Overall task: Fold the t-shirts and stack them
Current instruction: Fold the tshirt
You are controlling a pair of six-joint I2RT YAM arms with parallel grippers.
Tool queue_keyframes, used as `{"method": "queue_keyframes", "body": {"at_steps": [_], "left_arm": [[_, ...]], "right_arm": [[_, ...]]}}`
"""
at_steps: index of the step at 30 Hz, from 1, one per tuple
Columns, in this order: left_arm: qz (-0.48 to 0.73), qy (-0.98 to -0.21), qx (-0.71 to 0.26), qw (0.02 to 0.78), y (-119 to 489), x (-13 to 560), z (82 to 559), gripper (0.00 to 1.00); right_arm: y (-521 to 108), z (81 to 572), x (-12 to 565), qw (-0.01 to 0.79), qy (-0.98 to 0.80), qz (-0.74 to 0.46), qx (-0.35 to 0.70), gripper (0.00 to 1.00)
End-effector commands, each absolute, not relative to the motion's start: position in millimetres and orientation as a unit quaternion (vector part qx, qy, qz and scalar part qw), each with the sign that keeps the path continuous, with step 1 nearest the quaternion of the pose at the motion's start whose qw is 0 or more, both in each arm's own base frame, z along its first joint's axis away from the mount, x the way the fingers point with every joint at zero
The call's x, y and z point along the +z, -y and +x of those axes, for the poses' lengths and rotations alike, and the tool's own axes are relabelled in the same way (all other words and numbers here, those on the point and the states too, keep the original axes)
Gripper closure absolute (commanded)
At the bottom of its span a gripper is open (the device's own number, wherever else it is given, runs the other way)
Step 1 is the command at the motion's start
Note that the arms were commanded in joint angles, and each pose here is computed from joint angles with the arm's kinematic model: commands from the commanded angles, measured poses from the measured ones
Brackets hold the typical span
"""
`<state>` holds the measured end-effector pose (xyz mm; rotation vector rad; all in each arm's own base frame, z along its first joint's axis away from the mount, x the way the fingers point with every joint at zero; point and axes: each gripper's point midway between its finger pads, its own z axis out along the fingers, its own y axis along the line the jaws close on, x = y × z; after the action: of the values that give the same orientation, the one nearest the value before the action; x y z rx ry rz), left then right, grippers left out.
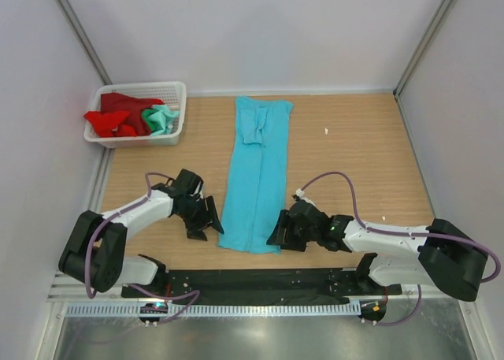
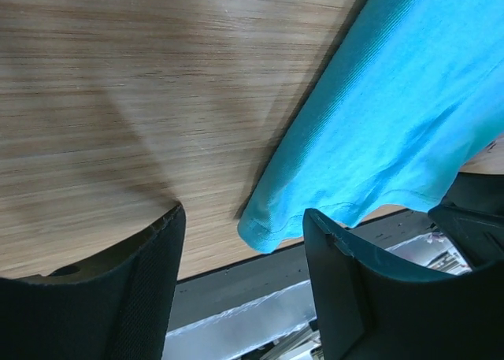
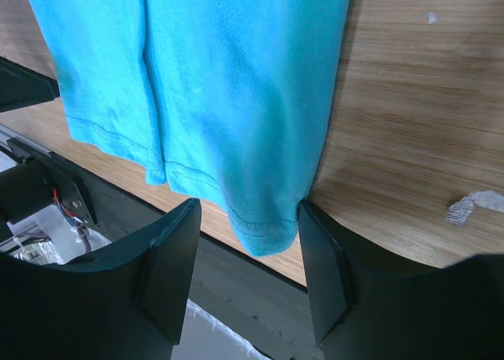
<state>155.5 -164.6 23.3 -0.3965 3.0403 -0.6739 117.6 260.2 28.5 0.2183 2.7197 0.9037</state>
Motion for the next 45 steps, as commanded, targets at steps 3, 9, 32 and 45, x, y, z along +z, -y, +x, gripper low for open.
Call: {"method": "queue_keyframes", "body": {"at_steps": [3, 9, 32, 45], "left_arm": [[-0.145, -0.965, -0.220, 0.008, 166.7, 15.8, 151.0, 0.40], [-0.146, -0.963, -0.225, 0.001, 169.4, 11.7, 146.6, 0.45], [-0.157, -0.957, -0.245, -0.022, 177.1, 0.5, 137.2, 0.88], [-0.123, -0.941, -0.312, 0.043, 199.4, 63.9, 166.4, 1.00]], "right_arm": [[-243.9, 110.7, 16.8, 0.121, -0.950, 0.086, 0.276, 0.41], [-235.2, 105.5, 18.8, 0.122, -0.947, 0.100, 0.279, 0.41], [-231.3, 99.5, 4.8, 0.100, -0.950, 0.127, 0.267, 0.69], [-247.5, 121.3, 55.7, 0.139, -0.934, 0.127, 0.302, 0.99]]}}
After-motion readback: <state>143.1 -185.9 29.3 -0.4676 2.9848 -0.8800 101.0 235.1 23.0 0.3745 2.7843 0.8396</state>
